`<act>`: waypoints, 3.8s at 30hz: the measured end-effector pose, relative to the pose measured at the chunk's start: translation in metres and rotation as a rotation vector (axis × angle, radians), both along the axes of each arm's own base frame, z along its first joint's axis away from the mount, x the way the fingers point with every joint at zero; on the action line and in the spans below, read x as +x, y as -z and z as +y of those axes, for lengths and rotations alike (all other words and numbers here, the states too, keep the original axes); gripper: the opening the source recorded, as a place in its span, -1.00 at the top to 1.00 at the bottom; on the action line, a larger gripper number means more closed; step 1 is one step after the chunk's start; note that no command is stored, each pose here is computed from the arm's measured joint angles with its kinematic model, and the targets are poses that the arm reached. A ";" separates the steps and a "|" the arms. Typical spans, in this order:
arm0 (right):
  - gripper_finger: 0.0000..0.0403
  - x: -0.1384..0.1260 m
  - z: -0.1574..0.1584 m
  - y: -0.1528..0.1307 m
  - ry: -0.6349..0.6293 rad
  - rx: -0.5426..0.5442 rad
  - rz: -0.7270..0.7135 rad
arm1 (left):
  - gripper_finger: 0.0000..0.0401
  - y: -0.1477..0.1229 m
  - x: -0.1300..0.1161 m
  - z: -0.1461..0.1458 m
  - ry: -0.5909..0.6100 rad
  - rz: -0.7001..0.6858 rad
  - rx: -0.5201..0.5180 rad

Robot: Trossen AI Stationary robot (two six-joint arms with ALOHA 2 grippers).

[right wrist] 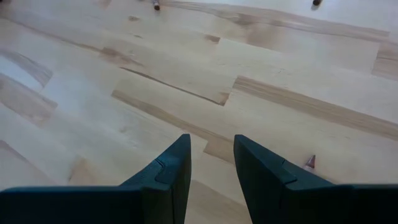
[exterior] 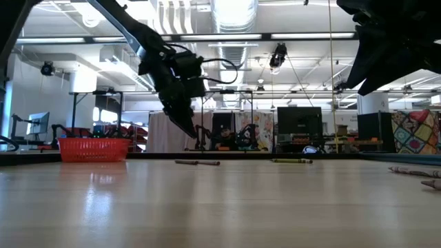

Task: Sort crayons
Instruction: Put the brown crayon into the yellow bin, then put the brown crayon into the green bin

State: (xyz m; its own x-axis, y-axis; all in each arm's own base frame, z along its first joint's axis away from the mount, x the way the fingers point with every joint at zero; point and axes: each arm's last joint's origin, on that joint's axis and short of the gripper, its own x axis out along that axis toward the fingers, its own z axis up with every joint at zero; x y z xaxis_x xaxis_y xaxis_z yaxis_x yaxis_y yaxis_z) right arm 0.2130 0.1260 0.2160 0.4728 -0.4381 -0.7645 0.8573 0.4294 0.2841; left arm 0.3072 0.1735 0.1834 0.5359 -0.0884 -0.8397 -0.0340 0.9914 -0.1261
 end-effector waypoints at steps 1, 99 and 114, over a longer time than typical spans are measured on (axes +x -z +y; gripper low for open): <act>0.44 0.000 0.000 0.000 -0.003 0.000 -0.001 | 0.43 0.001 0.005 0.000 0.011 -0.001 0.004; 0.38 0.019 -0.039 0.029 -0.231 0.086 0.209 | 0.93 -0.011 -0.184 -0.388 -0.695 0.655 -0.437; 0.02 -0.008 -0.030 0.030 -0.171 0.214 0.394 | 0.45 -0.020 -0.165 -0.399 -0.692 0.677 -0.484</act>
